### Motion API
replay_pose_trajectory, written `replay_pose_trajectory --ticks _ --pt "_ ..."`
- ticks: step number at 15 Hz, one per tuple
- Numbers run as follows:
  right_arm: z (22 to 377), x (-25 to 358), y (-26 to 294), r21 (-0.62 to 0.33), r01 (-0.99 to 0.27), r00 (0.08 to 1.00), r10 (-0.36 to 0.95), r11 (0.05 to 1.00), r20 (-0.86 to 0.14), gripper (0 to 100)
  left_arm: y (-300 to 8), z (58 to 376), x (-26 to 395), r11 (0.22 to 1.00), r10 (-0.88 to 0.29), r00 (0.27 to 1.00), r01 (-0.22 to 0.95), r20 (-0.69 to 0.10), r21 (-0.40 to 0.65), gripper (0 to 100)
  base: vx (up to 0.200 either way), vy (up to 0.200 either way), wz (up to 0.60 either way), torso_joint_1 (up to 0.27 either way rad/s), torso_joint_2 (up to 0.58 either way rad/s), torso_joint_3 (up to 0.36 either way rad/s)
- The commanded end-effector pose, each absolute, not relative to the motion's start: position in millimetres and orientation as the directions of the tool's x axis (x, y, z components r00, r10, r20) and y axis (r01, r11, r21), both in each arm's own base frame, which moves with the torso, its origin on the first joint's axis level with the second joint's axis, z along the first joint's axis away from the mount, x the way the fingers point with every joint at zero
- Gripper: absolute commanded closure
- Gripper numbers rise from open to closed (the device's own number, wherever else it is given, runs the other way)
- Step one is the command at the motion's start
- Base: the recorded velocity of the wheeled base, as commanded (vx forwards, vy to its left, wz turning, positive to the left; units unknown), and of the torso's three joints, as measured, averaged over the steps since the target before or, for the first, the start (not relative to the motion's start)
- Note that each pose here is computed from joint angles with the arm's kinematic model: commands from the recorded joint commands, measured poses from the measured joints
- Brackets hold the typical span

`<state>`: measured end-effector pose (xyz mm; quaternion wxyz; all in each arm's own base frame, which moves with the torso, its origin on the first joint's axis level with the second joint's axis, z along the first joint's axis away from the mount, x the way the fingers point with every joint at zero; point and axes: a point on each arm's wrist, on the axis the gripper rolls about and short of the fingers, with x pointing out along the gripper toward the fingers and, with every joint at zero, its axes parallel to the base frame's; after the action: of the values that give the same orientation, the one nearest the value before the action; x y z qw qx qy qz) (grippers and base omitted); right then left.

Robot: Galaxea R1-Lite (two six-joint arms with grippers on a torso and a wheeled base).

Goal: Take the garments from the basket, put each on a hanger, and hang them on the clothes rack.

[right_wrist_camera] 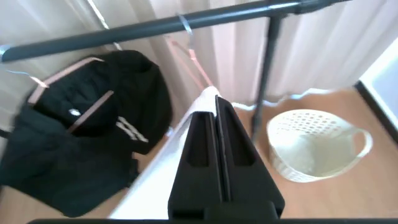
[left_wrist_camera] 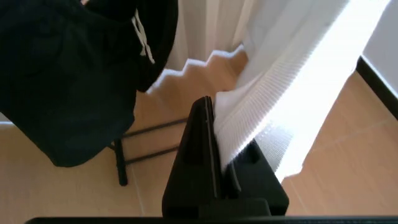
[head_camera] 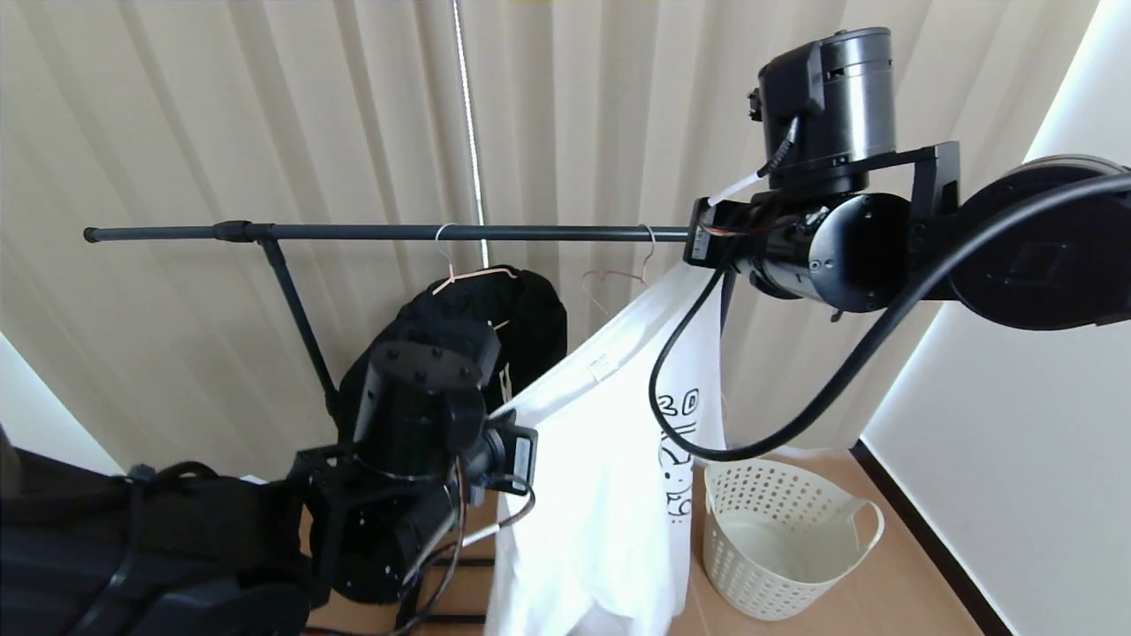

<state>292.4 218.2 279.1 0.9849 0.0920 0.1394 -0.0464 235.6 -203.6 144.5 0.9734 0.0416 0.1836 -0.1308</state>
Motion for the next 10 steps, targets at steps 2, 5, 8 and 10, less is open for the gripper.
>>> replay_pose_trajectory --ticks 2,5,8,10 --pt "277 267 198 0.078 0.099 0.949 -0.07 0.992 -0.308 100 -192 173 281 0.963 -0.265 0.919 0.267 -0.29 -0.033 100 0.0 0.0 0.0 0.0 0.0 0.0" --pt "255 245 214 -0.023 0.009 0.932 -0.017 1.0 -0.363 100 -198 194 312 0.937 -0.348 0.9 0.339 -0.261 -0.078 100 0.0 0.0 0.0 0.0 0.0 0.0" --pt "248 236 224 -0.068 -0.025 0.926 -0.003 0.997 -0.379 100 -195 216 323 0.916 -0.401 0.873 0.389 -0.278 -0.099 100 0.0 0.0 0.0 0.0 0.0 0.0" --pt "244 238 224 -0.133 -0.003 0.928 -0.047 0.991 -0.37 100 -189 234 329 0.924 -0.382 0.874 0.37 -0.302 -0.096 100 0.0 0.0 0.0 0.0 0.0 0.0"
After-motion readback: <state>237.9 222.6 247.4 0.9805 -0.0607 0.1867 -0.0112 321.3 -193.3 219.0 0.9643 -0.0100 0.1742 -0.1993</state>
